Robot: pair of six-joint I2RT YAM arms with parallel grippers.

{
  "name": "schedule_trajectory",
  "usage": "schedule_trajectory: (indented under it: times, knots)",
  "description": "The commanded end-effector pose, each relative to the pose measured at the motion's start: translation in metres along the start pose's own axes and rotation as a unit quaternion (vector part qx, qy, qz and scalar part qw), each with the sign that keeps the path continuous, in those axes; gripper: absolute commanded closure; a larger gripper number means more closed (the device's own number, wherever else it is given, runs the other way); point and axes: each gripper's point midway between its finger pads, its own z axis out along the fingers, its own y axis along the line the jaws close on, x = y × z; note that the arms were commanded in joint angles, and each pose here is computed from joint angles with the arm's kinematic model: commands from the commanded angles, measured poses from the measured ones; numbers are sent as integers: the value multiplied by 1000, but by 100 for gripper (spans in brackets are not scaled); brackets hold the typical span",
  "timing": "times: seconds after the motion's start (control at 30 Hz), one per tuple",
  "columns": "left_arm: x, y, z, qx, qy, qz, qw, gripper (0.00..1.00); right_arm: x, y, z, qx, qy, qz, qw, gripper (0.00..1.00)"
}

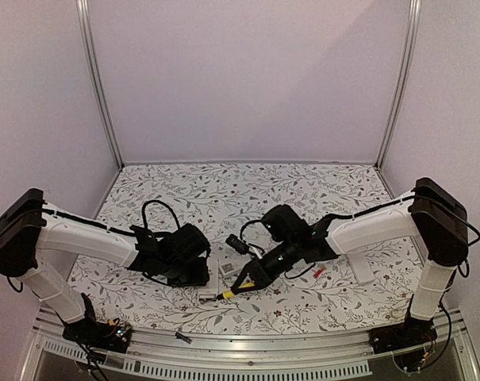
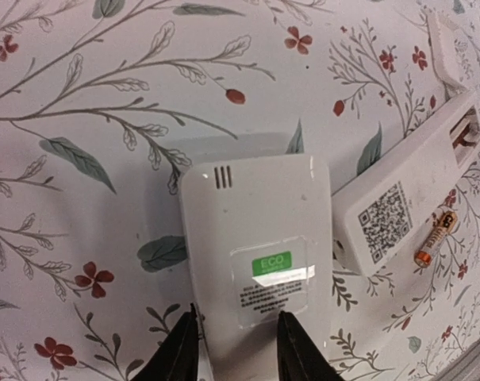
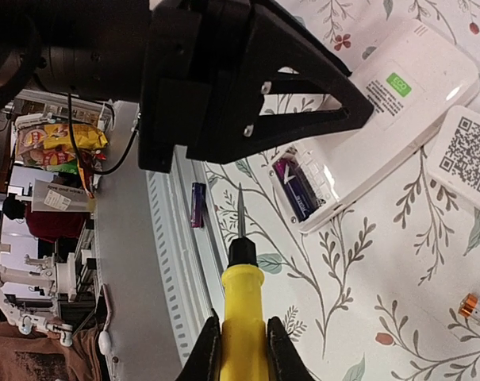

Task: Unload the batteries from the remote control
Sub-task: Remove the battery from the remote control without the battery cover, then adjust the remote control without the battery cover at the center of the board.

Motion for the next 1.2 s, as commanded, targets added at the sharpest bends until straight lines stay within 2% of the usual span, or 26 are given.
schedule_trajectory:
  times: [0.0, 0.27, 0.4, 0.57, 0.9, 1.17]
  knots:
    - [10, 11, -5, -16, 8, 8, 1000, 64, -14, 6, -20, 31, -48, -24, 998, 100]
    - [-4, -3, -23, 38, -12, -9, 999, 47, -17, -10, -49, 115, -93, -16, 989, 100]
    - [-4, -4, -28, 62, -11, -23, 998, 43, -19, -22, -57, 153, -110, 2, 982, 100]
    - [0, -1, -33, 87, -6, -41, 995, 32, -17, -24, -51, 148, -97, 8, 984, 100]
    - [-6, -2, -31, 147, -6, -60, 987, 29, -9, -35, -46, 161, -76, 11, 984, 100]
    - [-18, 6, -20, 138, -10, -49, 989, 27, -10, -36, -45, 159, -84, 19, 984, 100]
